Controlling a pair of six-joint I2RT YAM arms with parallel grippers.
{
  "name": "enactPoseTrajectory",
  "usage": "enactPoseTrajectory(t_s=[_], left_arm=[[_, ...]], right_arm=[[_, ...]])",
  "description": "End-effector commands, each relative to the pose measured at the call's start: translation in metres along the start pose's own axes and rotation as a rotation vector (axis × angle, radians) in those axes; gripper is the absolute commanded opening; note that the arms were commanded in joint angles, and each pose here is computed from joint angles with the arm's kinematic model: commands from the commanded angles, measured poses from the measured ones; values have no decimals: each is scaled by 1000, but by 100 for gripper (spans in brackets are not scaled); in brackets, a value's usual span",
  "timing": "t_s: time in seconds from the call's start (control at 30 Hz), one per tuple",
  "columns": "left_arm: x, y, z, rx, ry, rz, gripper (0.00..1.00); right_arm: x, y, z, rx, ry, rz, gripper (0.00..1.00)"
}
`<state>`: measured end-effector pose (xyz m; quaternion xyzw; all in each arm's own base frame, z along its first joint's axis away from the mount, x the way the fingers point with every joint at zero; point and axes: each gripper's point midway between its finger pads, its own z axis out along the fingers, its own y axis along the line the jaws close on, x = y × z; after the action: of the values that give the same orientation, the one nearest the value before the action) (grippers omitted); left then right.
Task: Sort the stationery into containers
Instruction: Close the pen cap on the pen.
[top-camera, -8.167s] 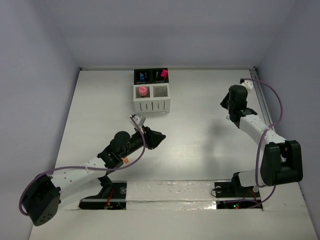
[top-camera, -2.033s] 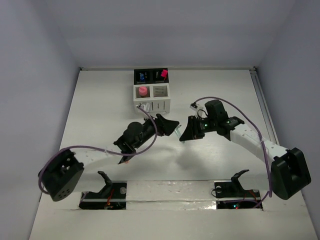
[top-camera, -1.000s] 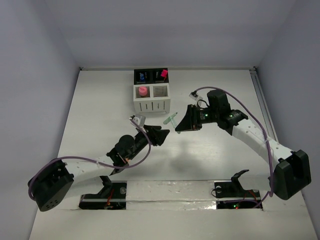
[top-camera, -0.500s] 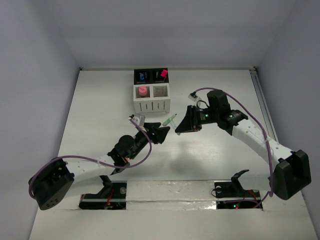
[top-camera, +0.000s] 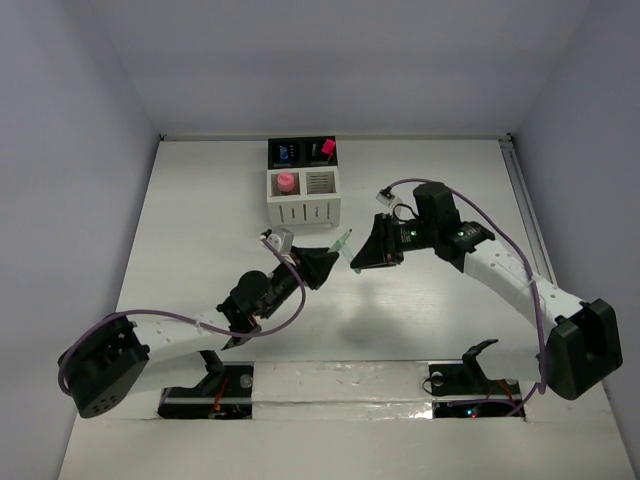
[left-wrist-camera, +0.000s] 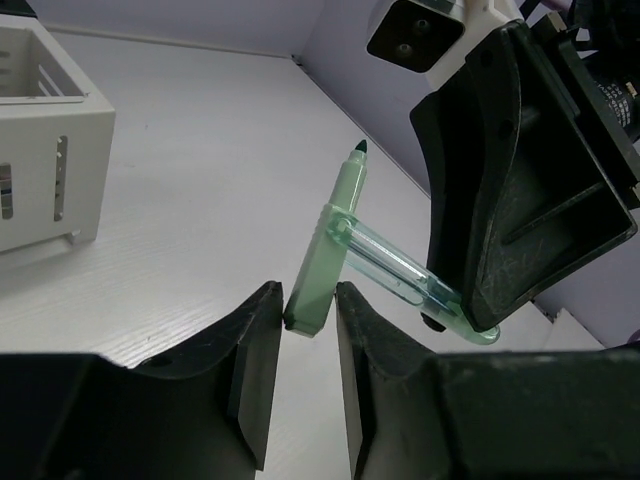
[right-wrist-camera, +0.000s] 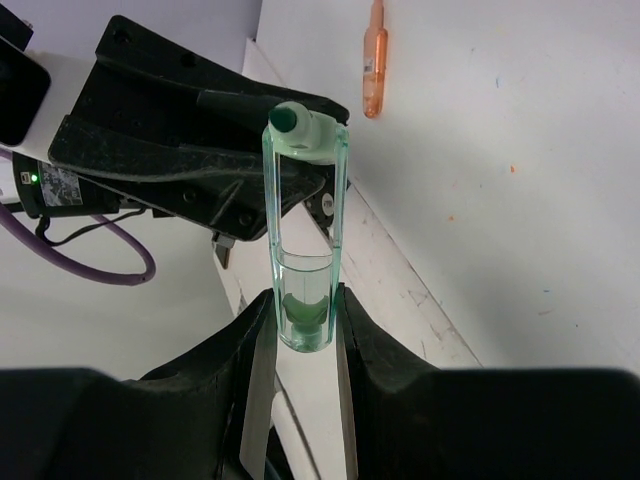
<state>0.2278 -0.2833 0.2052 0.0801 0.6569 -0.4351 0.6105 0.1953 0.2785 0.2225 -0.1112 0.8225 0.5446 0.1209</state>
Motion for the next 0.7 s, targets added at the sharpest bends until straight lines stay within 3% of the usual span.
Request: enactPoseTrajectory(t_s=[0.0,0.23,0.47,0.67], left_arm=[[-29,-22,9,67,-85,-11,24],[-27,-26,7,76,-72,-17,0],[-18,-24,6,75,-40,-36,0],[-5,-20,-2,55,9,-55,0]], right_arm=[[-1,12,0,-53,1,-34,0],[-2,17,-1,-63,-2,-35,0],[-9,22,-6,-29,-29,-55,0],[-40,15,-25,195,-150,-150,0]])
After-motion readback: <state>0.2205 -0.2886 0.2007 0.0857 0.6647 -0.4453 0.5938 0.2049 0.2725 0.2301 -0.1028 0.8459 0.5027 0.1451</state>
